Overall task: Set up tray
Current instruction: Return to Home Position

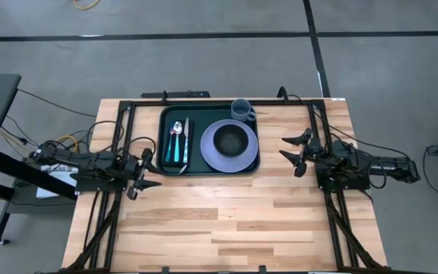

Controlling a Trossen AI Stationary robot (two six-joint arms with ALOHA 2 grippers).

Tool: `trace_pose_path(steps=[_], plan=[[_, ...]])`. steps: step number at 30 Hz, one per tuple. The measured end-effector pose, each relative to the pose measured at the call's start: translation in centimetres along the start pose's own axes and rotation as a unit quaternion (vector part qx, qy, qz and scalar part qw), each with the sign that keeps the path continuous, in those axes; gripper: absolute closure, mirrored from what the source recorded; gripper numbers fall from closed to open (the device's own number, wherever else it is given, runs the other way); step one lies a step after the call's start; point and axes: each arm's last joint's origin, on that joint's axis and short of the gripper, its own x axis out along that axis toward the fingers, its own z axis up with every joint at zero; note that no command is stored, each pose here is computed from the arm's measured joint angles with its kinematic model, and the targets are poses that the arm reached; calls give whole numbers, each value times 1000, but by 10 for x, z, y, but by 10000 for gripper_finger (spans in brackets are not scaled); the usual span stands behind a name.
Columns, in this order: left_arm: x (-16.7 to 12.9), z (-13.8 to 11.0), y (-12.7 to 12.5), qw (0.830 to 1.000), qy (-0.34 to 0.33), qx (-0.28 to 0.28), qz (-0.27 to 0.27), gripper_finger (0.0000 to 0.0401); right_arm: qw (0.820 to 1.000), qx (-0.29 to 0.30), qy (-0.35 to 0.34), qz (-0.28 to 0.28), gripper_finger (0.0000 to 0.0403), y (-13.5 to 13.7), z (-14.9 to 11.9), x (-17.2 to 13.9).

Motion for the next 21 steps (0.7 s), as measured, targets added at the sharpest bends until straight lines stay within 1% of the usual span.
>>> trace_pose_path(steps=[21], plan=[[0,0,0,1000,1,-4,2,230,1000,0,0,0,163,0,0,0]])
